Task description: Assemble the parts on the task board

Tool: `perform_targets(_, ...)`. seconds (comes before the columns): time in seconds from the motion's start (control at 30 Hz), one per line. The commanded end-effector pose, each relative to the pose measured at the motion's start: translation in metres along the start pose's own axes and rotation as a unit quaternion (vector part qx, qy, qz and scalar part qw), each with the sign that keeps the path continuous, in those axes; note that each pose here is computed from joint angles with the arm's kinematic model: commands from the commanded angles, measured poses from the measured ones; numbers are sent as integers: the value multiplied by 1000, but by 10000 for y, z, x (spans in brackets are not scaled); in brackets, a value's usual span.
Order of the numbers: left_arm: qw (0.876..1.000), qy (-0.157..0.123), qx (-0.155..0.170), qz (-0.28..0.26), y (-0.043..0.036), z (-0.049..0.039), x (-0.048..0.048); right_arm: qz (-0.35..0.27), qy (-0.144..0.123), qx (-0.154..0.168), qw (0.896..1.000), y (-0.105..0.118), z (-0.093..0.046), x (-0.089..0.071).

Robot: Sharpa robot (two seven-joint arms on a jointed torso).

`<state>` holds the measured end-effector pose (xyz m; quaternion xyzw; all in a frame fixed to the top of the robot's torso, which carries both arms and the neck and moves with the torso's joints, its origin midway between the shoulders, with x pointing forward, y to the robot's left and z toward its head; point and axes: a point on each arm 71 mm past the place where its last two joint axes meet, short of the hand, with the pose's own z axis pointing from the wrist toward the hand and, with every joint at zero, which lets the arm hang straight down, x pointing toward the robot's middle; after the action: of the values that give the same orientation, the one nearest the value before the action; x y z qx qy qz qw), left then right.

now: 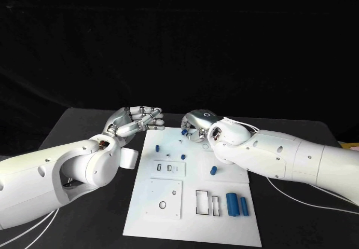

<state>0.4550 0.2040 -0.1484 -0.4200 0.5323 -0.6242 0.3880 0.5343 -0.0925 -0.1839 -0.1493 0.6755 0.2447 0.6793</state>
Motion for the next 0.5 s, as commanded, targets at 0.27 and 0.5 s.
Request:
perform_targets(0.27,1000,10,4,-5,-25,10,30,-3,19,-1,1000,-2,23,57)
perform_targets(0.5,1000,11,5,-5,-29,14,28,-3,18,0,1000,-13,29,60)
